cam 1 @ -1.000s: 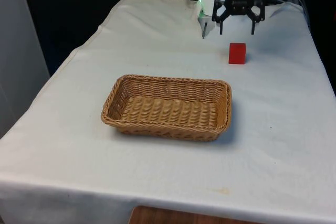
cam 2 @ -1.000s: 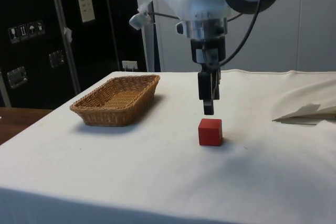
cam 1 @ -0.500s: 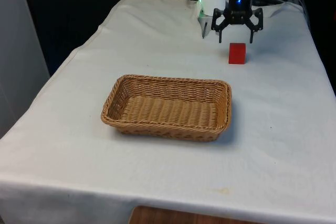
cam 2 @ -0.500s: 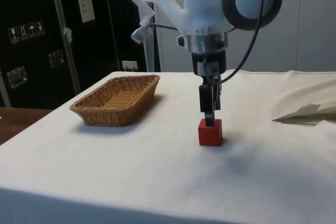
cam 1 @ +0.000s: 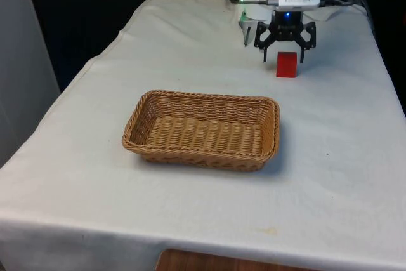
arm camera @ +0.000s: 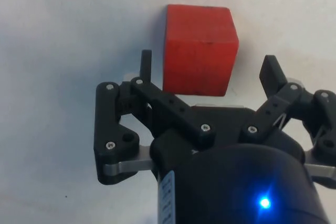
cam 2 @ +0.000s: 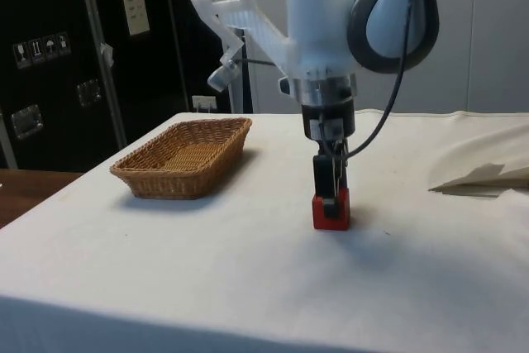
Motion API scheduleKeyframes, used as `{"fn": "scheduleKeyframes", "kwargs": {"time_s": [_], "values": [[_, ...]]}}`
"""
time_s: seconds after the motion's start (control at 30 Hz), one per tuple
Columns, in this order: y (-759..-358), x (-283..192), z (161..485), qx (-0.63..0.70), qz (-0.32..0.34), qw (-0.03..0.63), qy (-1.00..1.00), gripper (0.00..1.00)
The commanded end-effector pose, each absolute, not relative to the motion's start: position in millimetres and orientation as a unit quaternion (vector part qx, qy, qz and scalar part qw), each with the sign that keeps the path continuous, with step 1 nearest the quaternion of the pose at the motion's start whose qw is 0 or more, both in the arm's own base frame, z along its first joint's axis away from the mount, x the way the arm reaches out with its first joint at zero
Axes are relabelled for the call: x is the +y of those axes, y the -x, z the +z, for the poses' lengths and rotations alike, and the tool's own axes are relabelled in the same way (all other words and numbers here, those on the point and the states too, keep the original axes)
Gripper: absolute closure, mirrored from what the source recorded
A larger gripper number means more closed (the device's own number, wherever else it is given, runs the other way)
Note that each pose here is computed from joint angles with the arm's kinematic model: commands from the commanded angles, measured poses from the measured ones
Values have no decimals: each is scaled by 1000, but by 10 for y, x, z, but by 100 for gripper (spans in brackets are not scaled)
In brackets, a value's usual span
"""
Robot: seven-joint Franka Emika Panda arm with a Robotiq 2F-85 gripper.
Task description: Pick up the cube and place it into the basket.
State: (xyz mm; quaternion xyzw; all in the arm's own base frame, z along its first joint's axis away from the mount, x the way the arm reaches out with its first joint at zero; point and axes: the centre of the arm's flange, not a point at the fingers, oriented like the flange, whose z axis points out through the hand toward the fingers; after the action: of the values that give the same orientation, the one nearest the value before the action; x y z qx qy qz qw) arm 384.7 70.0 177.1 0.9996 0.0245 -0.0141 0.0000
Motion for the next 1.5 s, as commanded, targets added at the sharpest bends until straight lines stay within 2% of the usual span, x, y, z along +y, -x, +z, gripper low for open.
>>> {"fn": "scheduleKeyframes", "kwargs": {"time_s": [0.0, 0.53, 0.57, 0.6, 0.7, 0.73, 0.87, 0.9, 1.33, 1.47], "values": [[-3854, 719, 1745, 23, -12, -5, -1000, 0], [-3867, 700, 1693, 24, -16, 0, -1000, 0], [-3866, 700, 1692, 24, -16, 0, -1000, 2], [-3868, 701, 1691, 24, -16, 0, -1000, 19], [-3868, 698, 1690, 24, -16, 1, -1000, 52], [-3869, 698, 1691, 24, -16, 1, -1000, 52], [-3867, 702, 1690, 24, -17, 1, -1000, 97], [-3867, 702, 1690, 24, -17, 1, -1000, 100], [-3892, 704, 1797, 24, -11, 0, -1000, 100], [-3871, 702, 2004, 24, -12, -1, -1000, 100]]}}
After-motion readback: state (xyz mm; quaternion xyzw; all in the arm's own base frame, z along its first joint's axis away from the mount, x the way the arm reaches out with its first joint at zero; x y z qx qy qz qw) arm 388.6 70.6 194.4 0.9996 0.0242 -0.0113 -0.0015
